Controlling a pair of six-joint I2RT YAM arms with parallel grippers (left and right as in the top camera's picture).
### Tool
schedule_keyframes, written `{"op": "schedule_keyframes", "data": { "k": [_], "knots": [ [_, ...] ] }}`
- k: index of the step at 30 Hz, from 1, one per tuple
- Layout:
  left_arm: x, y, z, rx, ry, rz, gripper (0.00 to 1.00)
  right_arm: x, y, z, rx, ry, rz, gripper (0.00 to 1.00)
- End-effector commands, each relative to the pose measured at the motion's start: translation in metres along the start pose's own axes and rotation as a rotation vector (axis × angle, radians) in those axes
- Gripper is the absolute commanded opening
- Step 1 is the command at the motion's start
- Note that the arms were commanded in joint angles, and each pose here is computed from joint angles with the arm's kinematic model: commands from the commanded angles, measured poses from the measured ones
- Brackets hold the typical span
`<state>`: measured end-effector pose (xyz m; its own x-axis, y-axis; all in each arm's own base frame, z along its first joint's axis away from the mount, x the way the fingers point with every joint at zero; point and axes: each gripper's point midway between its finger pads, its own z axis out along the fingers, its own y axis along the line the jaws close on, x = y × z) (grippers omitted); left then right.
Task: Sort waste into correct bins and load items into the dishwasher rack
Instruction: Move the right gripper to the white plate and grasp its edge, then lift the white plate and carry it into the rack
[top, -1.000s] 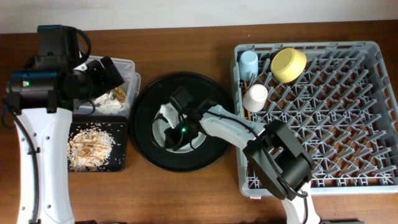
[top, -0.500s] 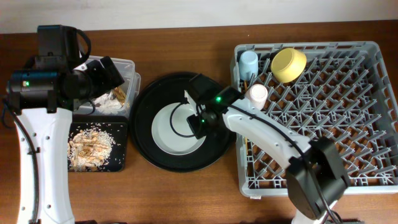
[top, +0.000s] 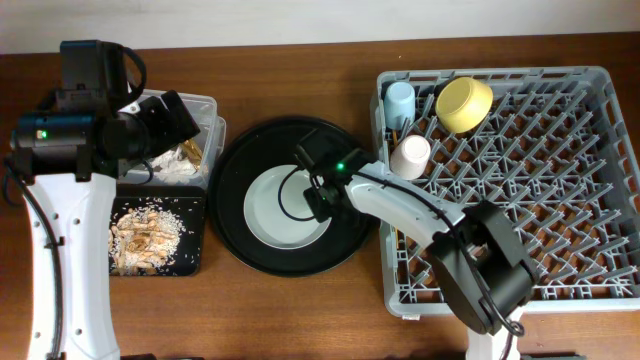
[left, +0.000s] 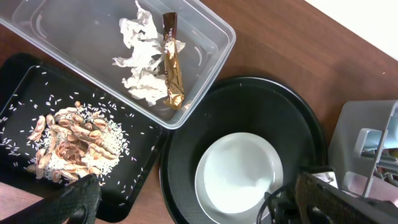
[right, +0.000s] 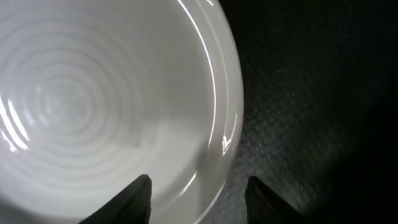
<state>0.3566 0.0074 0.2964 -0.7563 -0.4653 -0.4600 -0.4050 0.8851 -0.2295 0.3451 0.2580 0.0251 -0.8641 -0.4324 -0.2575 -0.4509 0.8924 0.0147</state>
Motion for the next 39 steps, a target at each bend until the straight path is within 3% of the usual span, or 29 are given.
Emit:
{"op": "schedule_keyframes", "data": {
  "k": [1, 5, 6, 9, 12, 14, 16, 19, 22, 25, 28, 31, 35, 39],
  "knots": [
    [-0.002, -0.001, -0.004, 0.010, -0.012, 0.012, 0.99, 0.007, -0.007, 0.022, 0.039, 0.036, 0.014, 0.50],
    [-0.002, -0.001, -0.004, 0.009, -0.011, 0.012, 0.99, 0.011, -0.006, 0.034, 0.038, 0.056, 0.013, 0.50],
    [-0.002, -0.001, -0.004, 0.010, -0.012, 0.012, 0.99, 0.011, -0.006, 0.034, 0.035, 0.057, 0.013, 0.43],
    [-0.002, -0.001, -0.004, 0.009, -0.011, 0.012, 0.99, 0.011, -0.006, 0.034, 0.034, 0.055, 0.013, 0.08],
    [-0.002, -0.001, -0.004, 0.010, -0.012, 0.012, 0.99, -0.005, -0.004, 0.011, 0.027, 0.003, 0.016, 0.04],
    [-0.002, -0.001, -0.004, 0.010, -0.012, 0.012, 0.99, -0.027, -0.009, -0.031, 0.056, -0.069, 0.019, 0.04],
    [-0.002, -0.001, -0.004, 0.010, -0.012, 0.012, 0.99, -0.045, -0.021, -0.103, 0.119, -0.166, 0.029, 0.04],
    [-0.002, -0.001, -0.004, 0.010, -0.012, 0.012, 0.99, -0.042, -0.061, -0.208, 0.304, -0.313, 0.068, 0.04],
    [-0.002, -0.001, -0.004, 0.010, -0.012, 0.012, 0.99, -0.002, -0.143, -0.329, 0.782, -0.487, 0.182, 0.04],
    [-0.002, -0.001, -0.004, 0.009, -0.011, 0.012, 0.99, 0.035, -0.189, -0.394, 1.184, -0.507, 0.280, 0.04],
    [-0.002, -0.001, -0.004, 0.010, -0.012, 0.012, 0.99, 0.045, -0.215, -0.385, 1.252, -0.433, 0.335, 0.04],
    [-0.002, -0.001, -0.004, 0.010, -0.012, 0.012, 0.99, 0.060, -0.255, -0.348, 1.317, -0.237, 0.364, 0.04],
    [-0.002, -0.001, -0.004, 0.010, -0.012, 0.012, 0.99, 0.079, -0.282, -0.271, 1.203, 0.006, 0.371, 0.04],
    [-0.002, -0.001, -0.004, 0.010, -0.012, 0.012, 0.99, 0.071, -0.277, -0.246, 1.170, 0.036, 0.340, 0.04]
  ]
}}
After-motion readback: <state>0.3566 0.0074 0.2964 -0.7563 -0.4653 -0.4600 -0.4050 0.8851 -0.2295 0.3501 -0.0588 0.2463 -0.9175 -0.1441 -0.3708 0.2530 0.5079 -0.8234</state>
